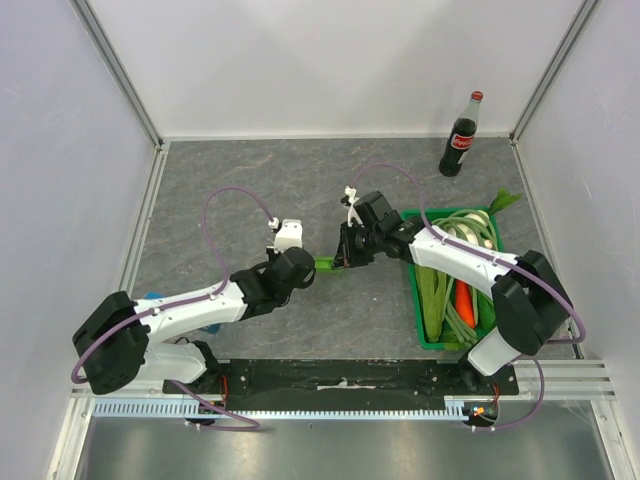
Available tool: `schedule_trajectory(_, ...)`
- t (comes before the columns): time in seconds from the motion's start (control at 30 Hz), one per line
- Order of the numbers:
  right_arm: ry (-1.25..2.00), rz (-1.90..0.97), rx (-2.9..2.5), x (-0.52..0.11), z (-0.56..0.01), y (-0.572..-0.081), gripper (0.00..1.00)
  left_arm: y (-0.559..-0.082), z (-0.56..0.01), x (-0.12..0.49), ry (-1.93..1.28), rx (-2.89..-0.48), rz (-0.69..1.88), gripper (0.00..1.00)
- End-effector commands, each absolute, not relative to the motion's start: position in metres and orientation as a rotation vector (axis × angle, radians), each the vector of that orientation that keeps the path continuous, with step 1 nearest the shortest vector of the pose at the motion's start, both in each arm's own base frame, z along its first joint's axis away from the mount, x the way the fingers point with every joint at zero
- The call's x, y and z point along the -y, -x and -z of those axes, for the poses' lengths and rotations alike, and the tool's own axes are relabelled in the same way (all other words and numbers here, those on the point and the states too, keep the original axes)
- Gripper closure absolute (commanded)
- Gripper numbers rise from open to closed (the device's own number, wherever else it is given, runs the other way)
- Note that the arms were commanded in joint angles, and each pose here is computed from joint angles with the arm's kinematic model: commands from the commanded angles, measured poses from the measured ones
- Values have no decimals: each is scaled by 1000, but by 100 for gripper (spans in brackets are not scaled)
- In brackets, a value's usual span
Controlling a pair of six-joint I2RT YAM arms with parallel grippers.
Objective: Fold the paper box
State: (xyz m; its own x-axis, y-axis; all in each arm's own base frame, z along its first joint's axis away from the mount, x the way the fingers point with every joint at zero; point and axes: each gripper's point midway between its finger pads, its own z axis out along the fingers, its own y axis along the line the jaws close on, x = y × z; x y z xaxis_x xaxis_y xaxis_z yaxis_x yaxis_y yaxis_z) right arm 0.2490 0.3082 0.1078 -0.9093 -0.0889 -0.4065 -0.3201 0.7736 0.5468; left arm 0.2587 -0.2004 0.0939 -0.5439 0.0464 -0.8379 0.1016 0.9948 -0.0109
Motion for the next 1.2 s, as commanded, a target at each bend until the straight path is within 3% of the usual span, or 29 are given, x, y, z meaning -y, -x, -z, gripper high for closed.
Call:
schedule_trajectory(0.0, 245, -1096, -2473, -326, -146, -258, 100, -251, -82, 204, -185, -2201, 49, 98)
schedule_trajectory(0.13, 270, -1004, -2465, -314, -143, -267, 100, -251, -80, 204, -187, -2206, 46, 98)
schedule_trajectory(0.23, 468, -943, -2417, -308, -153, -263, 99, -251, -79, 203, -193, -2207, 37, 98)
schedule_trajectory(0.33, 689, -639, -2284, -279, -166, -263, 81, -251, -81, 204, -207, -2215, 30, 98)
schedule_trajectory(0.43, 741, -395, -2202, -245, -152, -267, 73, -251, -84, 209, -232, -2234, 31, 98)
schedule_trajectory(0.77, 784, -409, -2018, -254, -126, -280, 69, -253, -82, 223, -298, -2296, 62, 98)
schedule_trajectory(0.9, 675, -352, -2090, -241, -125, -285, 51, -252, -83, 228, -326, -2300, 89, 98)
schedule_trajectory(1.0, 619, -349, -2202, -237, -118, -280, 45, -247, -85, 228, -316, -2290, 145, 97)
schedule_trajectory(1.1, 572, -349, -2305, -233, -113, -274, 43, -237, -94, 228, -292, -2259, 255, 73)
schedule_trajectory(1.13, 560, -394, -2320, -234, -117, -266, 39, -222, -104, 223, -306, -2255, 334, 56)
schedule_trajectory(1.17, 548, -425, -2309, -233, -124, -264, 38, -216, -106, 221, -313, -2259, 359, 49)
